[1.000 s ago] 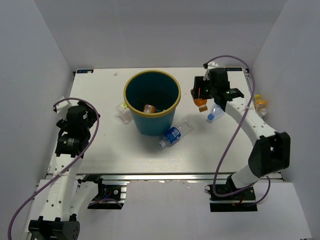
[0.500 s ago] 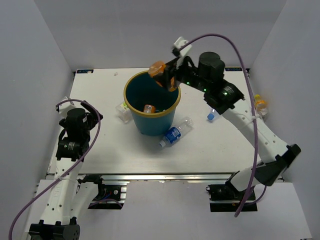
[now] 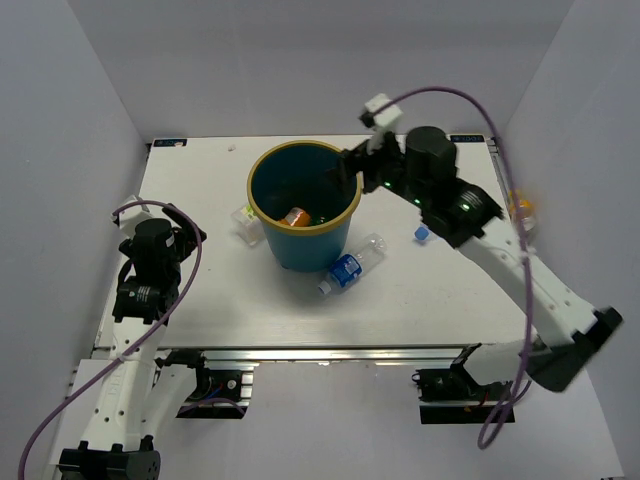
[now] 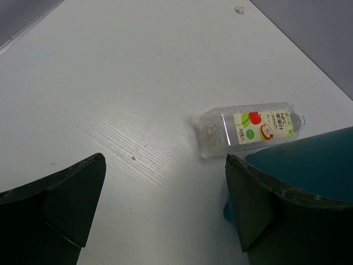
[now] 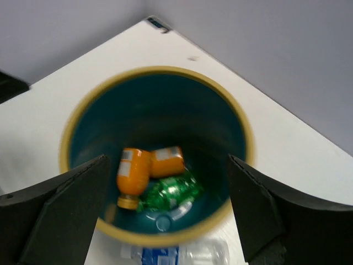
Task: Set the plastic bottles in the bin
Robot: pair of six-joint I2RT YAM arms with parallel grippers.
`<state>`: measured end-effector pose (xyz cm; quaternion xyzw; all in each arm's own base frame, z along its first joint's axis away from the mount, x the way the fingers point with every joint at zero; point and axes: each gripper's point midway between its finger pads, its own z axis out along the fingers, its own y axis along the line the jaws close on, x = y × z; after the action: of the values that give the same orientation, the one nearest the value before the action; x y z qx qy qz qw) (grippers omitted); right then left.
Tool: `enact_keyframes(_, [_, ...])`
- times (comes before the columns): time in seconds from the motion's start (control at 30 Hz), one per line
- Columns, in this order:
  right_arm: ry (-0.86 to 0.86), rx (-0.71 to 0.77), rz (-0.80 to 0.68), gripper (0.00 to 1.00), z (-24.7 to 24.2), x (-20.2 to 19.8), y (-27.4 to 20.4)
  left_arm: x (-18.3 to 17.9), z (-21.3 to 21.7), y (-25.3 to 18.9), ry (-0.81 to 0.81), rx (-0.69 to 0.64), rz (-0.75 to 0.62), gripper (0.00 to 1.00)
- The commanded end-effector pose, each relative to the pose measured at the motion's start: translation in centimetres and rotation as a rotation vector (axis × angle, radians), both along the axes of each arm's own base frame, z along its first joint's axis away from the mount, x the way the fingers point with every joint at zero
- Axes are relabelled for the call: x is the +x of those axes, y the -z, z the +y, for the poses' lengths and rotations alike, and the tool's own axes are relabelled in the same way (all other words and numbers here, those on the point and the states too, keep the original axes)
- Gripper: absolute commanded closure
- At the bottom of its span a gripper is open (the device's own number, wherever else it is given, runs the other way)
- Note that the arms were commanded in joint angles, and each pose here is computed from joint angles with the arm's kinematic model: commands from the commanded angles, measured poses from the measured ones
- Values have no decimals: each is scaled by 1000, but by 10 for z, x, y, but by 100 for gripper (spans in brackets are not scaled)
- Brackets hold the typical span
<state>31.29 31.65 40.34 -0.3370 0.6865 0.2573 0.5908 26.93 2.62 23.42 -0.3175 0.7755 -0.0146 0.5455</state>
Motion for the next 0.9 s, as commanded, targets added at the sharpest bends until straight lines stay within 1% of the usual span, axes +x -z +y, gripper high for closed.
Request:
enact_keyframes(0.0, [322, 164, -8, 11, -75, 2, -29, 0, 0, -4, 8, 3, -24, 2])
enact_keyframes(0.03, [421, 172, 53, 11, -95, 6, -4, 0, -1, -4, 12, 4, -23, 2])
enact_keyframes(0.07, [460, 215, 57, 10, -114, -4, -9, 0, -1, -3, 12, 2, -19, 2])
enact_keyframes(0.1, [528, 232, 86, 11, -135, -1, -1, 0, -1, -3, 14, 2, -19, 2])
enact_keyframes(0.13, [583, 259, 157, 11, -147, -2, 18, 0, -1, -3, 14, 1, -19, 2])
enact_keyframes(0.17, [632, 255, 214, 11, -164, -11, 32, 1, -2, -2, 18, 0, -18, 2])
enact_keyframes(0.2, [716, 267, 262, 11, -186, -7, 45, 1, -2, -2, 21, -2, -18, 2])
enact_keyframes(0.23, [759, 274, 347, 11, -193, -10, 70, 1, -3, -3, 22, -3, -19, 2])
enact_keyframes(0.27, [809, 248, 414, 11, -204, -16, 92, 1, -3, -3, 23, -4, -21, 2])
enact_keyframes(0.3, [849, 248, 456, 11, -212, -16, 107, 2, -3, -4, 23, -5, -24, 2])
enact_keyframes(0.33, [860, 239, 538, 11, -209, -22, 139, 2, -3, -5, 24, -7, -28, 2])
enact_keyframes(0.43, [767, 295, 641, 11, -184, -27, 172, 3, -4, -5, 25, -13, -34, 2])
enact_keyframes(0.47, [781, 310, 708, 11, -181, -31, 201, 3, -5, -5, 26, -14, -34, 2])
enact_keyframes(0.5, [753, 369, 687, 11, -173, -23, 200, 3, -5, -5, 24, -19, -32, 2])
enact_keyframes(0.57, [721, 417, 721, 11, -162, -19, 213, 3, -5, -3, 23, -19, -30, 2])
enact_keyframes(0.6, [717, 437, 716, 11, -158, -14, 218, 2, -4, -1, 20, -19, -24, 2])
enact_keyframes(0.7, [731, 422, 746, 11, -149, -1, 236, -2, -2, 0, 8, -15, -19, 2])
enact_keyframes(0.73, [754, 379, 805, 11, -146, 2, 256, -3, -1, 0, 5, -14, -24, 2])
enact_keyframes(0.77, [753, 367, 827, 11, -141, 4, 262, -3, -2, -1, 6, -16, -30, 2])
enact_keyframes(0.87, [713, 383, 874, 11, -116, 12, 278, -2, -4, -3, 25, -16, -45, 2])
